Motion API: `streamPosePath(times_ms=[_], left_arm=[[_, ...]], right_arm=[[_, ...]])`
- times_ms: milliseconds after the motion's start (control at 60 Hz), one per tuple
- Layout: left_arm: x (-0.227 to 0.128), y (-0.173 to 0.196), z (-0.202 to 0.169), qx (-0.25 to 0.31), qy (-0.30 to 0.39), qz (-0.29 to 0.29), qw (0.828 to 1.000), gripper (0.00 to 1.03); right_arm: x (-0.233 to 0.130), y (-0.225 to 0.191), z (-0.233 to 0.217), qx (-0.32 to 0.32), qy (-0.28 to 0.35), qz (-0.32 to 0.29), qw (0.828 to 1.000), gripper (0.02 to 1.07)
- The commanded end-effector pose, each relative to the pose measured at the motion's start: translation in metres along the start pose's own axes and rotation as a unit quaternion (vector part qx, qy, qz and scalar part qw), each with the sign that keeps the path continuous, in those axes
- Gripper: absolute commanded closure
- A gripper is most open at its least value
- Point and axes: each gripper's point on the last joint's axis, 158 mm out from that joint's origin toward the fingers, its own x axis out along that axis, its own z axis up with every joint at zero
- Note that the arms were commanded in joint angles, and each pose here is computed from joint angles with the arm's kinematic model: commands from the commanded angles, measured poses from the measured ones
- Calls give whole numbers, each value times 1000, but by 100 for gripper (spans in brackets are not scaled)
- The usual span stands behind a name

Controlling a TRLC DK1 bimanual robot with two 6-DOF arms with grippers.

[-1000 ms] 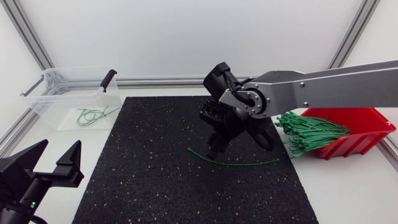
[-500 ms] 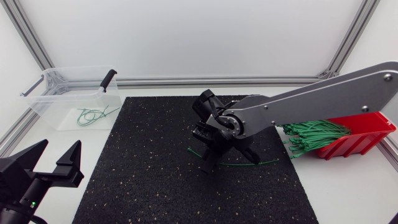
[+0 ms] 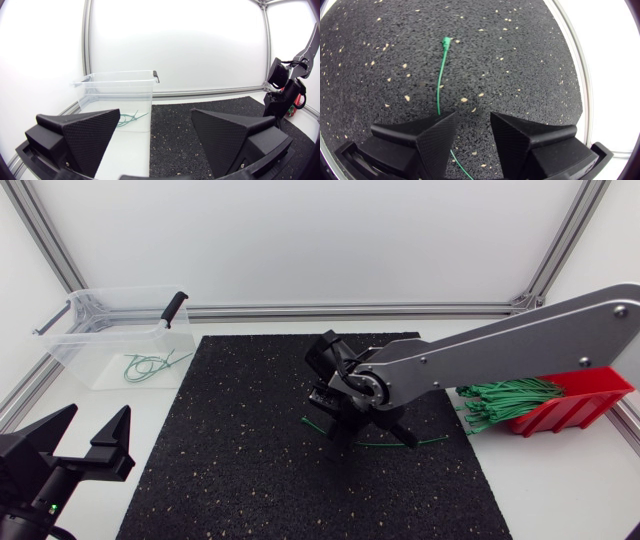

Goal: Take a green cable tie from the red box, thread the tail through the head to close it, then place it in the transparent bin on the left.

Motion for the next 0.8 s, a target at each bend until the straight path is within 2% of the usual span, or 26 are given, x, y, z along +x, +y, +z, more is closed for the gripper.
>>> streamPosePath(times_ms=[0,217,367,583,783], left_arm=[[2,-2,-28,-12,38,-3,999,4],[2,-2,-29,-12,40,-3,999,4],[2,-2,-29,-12,40,-3,999,4],[2,-1,-29,-12,40,-2,999,4],[2,-1,-29,-12,40,-2,999,4]], right_arm=[[1,43,-24,-45,40,45,997,55],[-24,66,-19,-55,33,76,995,55],[-36,66,-12,-42,25,109,993,55],[-48,69,-16,-34,25,173,984,55],[-48,82,-25,-44,34,206,977,55]])
